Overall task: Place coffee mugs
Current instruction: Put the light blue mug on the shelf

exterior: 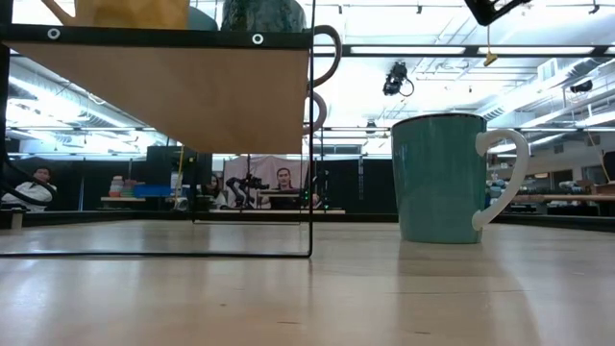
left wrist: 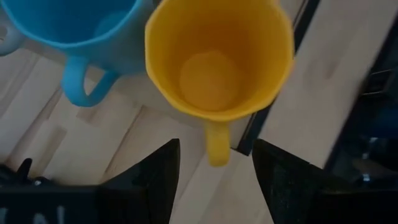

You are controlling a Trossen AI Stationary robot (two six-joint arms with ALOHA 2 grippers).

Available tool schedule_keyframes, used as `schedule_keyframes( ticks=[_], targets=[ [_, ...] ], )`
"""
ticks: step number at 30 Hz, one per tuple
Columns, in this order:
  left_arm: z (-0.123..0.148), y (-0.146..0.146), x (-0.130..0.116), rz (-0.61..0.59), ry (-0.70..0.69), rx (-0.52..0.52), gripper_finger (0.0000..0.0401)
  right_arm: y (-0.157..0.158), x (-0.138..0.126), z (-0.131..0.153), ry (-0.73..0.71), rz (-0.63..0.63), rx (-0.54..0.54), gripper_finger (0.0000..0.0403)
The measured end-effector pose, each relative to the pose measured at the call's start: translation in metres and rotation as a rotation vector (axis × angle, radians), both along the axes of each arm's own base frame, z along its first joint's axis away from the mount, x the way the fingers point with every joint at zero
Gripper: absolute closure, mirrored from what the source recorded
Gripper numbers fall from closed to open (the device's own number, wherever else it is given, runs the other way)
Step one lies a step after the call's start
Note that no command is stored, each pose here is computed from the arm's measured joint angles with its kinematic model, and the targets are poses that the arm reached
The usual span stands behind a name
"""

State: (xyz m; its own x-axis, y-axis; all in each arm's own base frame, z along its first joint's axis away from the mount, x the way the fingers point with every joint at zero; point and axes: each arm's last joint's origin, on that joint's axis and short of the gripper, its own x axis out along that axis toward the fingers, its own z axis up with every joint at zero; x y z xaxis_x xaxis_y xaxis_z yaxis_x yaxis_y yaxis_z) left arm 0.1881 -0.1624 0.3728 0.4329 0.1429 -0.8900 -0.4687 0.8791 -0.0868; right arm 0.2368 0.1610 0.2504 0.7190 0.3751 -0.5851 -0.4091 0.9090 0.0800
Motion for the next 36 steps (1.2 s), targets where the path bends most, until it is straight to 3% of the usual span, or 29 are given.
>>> schedule_keyframes(
  ticks=[9, 14, 20, 26, 36],
  targets=[
    [0.018, -0.001, -0.020, -0.035, -0.138, 0.007, 0.0195, -0.010, -0.013, 0.036, -0.001, -0.108, 0.161, 0.0226],
    [0.019, -0.006, -0.023, -0.050, -0.174, 0.023, 0.0195, -0.026, -0.031, 0.048, 0.084, -0.328, 0.232, 0.0226],
    [0.020, -0.007, -0.022, -0.046, -0.204, 0.017, 0.0195, -0.040, -0.047, 0.040, 0.254, -0.630, 0.319, 0.0226],
    [0.020, -0.008, -0.021, -0.046, -0.207, 0.015, 0.0195, -0.041, -0.048, 0.019, 0.407, -0.806, 0.264, 0.0226],
    [0.020, -0.008, -0.021, -0.044, -0.214, 0.007, 0.0195, -0.030, -0.029, -0.011, 0.482, -0.870, 0.166, 0.0226]
  ],
)
